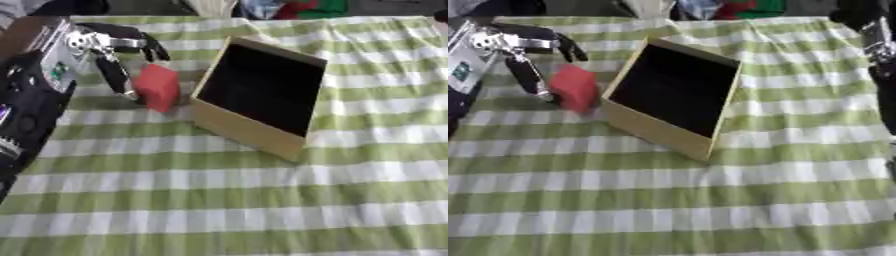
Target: Pick up objects on the table and place them in the box.
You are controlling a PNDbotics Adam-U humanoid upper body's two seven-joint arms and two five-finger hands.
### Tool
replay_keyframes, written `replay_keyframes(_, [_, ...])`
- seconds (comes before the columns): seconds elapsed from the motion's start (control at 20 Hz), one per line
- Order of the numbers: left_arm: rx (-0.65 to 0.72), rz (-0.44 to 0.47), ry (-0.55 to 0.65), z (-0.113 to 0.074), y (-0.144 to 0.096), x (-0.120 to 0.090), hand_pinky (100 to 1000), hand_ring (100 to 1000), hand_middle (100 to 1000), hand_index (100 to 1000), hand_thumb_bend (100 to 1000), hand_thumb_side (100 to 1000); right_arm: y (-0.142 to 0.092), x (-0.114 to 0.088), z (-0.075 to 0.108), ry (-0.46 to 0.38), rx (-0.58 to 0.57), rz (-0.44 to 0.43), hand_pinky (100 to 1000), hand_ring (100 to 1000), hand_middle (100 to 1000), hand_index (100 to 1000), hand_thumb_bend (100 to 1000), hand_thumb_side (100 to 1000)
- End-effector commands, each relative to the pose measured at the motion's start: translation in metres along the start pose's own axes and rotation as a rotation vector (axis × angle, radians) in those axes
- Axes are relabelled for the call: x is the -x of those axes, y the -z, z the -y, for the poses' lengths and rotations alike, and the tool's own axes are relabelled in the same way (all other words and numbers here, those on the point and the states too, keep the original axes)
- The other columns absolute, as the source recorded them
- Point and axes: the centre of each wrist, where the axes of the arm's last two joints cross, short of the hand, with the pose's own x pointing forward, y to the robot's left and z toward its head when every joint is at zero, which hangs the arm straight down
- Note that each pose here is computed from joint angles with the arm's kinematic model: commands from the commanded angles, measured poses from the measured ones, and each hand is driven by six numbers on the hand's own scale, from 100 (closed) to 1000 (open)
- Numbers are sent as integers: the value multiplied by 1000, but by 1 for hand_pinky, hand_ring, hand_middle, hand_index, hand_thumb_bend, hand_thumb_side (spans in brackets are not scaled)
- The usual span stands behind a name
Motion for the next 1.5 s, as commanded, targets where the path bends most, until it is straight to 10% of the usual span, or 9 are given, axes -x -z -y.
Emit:
replay_keyframes(0.05, [112,76,117,-11,-6,-2,968,818,803,882,590,100,3,-8,4,-7,6,29,916,755,696,891,100,582])
replay_keyframes(0.8, [172,54,130,4,5,-1,928,680,593,754,551,100,2,-7,5,-6,29,24,917,756,694,893,100,585])
replay_keyframes(1.5, [90,5,74,-17,-10,-10,894,616,559,713,241,100,-1,-5,4,-3,27,12,919,757,694,893,100,580])
